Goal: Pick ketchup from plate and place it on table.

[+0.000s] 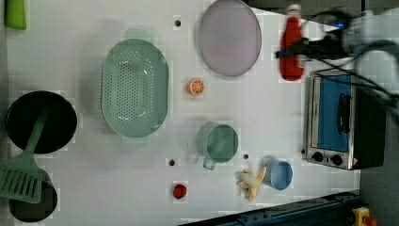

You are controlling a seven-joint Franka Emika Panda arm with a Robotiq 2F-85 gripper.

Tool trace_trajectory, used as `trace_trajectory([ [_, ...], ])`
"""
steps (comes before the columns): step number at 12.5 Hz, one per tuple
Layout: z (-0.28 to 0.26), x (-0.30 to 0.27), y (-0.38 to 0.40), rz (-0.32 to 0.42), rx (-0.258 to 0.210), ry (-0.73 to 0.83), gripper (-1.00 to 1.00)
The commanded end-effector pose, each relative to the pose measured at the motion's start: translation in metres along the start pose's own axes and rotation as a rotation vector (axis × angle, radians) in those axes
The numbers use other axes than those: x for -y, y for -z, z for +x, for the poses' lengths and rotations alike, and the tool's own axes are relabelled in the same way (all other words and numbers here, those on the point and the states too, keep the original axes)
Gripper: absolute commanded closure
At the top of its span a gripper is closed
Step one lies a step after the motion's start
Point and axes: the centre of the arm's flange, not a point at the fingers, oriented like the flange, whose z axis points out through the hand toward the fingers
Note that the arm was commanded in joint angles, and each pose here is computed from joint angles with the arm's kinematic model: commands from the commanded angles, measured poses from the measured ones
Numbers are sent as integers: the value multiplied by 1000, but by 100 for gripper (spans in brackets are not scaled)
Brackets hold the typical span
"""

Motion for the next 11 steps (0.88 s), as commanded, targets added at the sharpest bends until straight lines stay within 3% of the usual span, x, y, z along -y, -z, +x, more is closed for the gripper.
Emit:
trace_trajectory([
  [1, -35, -47, 73, -18, -1, -144, -17],
  [5, -90, -65, 52, -36, 43, -245, -17],
  [11, -140, -76, -55, -30, -50, -260, -17],
])
